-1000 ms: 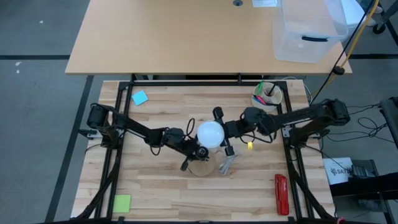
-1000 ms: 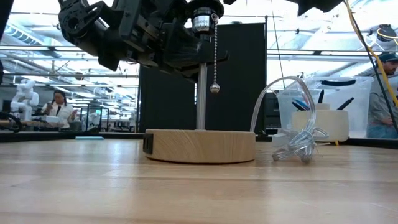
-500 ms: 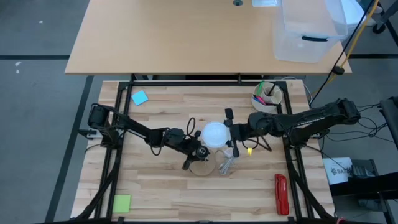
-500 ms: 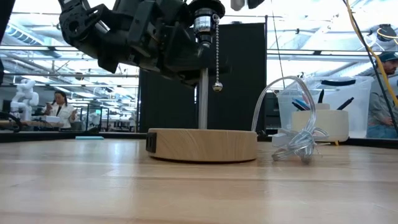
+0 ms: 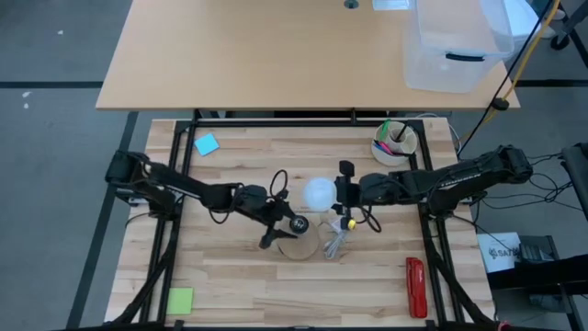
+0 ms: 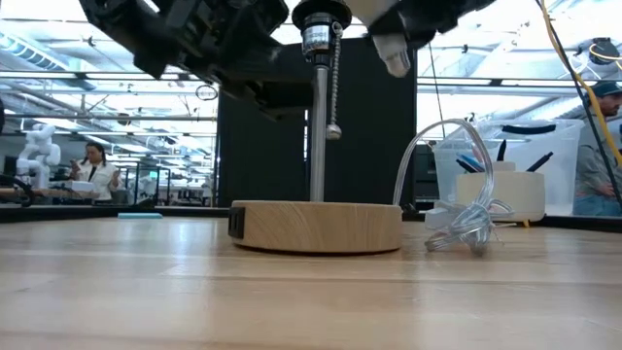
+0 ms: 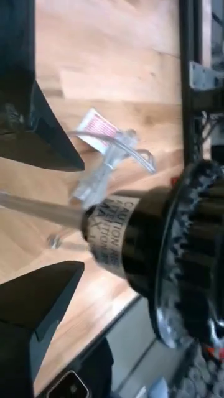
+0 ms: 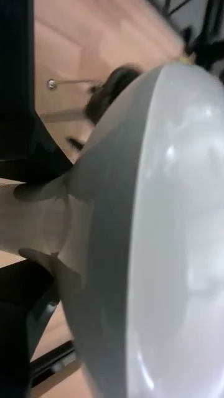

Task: Screw lightbulb
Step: Remove the lightbulb from the lamp

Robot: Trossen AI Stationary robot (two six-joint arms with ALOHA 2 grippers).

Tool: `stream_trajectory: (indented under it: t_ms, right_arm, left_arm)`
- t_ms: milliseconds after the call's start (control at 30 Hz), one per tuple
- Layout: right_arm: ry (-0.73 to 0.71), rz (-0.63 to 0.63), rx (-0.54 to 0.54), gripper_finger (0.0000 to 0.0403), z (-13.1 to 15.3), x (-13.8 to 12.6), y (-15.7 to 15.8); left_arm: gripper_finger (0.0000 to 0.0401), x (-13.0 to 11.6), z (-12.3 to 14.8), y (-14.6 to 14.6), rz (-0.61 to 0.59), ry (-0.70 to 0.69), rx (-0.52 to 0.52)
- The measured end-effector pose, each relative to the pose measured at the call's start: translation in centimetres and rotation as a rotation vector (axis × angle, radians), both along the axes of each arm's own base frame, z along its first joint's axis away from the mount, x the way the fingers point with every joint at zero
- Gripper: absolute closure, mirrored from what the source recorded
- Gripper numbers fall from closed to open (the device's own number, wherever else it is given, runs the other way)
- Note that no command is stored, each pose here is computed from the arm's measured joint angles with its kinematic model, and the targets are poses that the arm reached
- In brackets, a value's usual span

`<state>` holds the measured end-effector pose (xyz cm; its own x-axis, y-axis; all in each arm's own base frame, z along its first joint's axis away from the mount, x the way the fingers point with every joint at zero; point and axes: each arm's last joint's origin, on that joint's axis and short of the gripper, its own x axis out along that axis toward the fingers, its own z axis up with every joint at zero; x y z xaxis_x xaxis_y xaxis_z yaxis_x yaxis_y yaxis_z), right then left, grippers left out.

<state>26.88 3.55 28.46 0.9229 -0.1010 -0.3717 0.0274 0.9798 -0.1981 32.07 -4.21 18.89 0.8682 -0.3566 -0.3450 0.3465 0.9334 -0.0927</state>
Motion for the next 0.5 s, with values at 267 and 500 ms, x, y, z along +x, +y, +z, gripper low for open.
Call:
stream_trajectory:
  t_ms: [267,500]
  right_arm:
    - [0.122,-0.109,0.036,0.0242,-1.2,-0.5,-1.2]
    - [0.236,-0.194,0.092,0.0242,-2.7,-0.4,-2.2]
  left_arm:
    - [0.0147,-2.1,1.5,0.6,0.141,0.124,0.052]
    - [0.0147,-4.7,3.9,0.3,0.336,0.167,0.066]
